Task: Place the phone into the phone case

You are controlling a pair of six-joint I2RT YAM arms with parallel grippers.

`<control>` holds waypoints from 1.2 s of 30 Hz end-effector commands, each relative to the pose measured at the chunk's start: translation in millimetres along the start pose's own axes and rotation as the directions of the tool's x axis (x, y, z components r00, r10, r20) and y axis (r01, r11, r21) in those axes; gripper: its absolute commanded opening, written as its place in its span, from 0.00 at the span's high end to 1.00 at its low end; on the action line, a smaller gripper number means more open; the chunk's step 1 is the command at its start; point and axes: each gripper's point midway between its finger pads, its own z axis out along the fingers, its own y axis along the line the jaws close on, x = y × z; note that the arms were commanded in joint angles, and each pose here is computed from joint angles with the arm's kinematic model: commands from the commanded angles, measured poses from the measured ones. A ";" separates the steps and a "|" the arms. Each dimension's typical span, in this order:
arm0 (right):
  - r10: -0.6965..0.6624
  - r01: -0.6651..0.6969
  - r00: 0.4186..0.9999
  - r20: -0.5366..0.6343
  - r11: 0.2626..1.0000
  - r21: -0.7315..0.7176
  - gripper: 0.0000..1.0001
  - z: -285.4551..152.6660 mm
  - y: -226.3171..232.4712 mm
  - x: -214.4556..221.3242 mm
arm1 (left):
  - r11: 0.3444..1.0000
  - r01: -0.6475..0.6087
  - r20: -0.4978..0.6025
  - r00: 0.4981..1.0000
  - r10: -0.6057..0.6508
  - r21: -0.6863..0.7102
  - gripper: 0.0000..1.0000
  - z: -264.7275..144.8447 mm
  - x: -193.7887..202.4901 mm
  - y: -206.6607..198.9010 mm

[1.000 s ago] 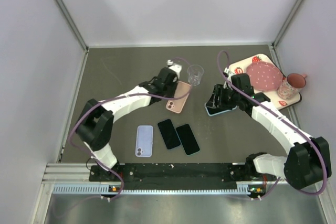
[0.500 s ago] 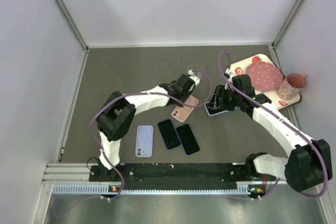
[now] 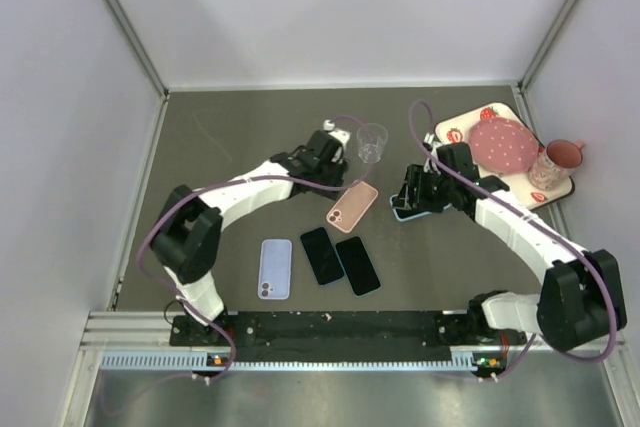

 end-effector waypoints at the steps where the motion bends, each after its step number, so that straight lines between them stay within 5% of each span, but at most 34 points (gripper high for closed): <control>1: -0.027 0.029 0.998 0.050 0.999 -0.035 0.46 10.3 8.0 -26.6 | 0.955 0.247 -0.074 0.969 -0.238 0.167 0.43 -17.1 22.5 -2.4; 6: -0.016 0.017 1.000 0.023 0.999 -0.039 0.46 34.6 8.2 -32.7 | 0.868 0.394 -0.145 0.919 -0.367 0.302 0.48 -25.0 49.7 -9.7; 18: -0.005 0.005 1.000 0.024 1.000 -0.029 0.45 96.7 5.7 -65.0 | 0.768 0.486 -0.230 0.874 -0.428 0.418 0.52 -16.4 63.1 -36.4; 24: 0.001 -0.001 1.000 0.029 1.000 -0.023 0.45 118.1 3.7 -78.1 | 0.757 0.509 -0.285 0.860 -0.424 0.410 0.53 -4.4 71.9 -43.2; 36: 0.069 -0.085 0.993 -0.096 0.982 -0.168 0.46 127.0 13.1 -23.2 | 0.760 0.529 -0.304 0.846 -0.438 0.378 0.54 23.7 70.9 -42.2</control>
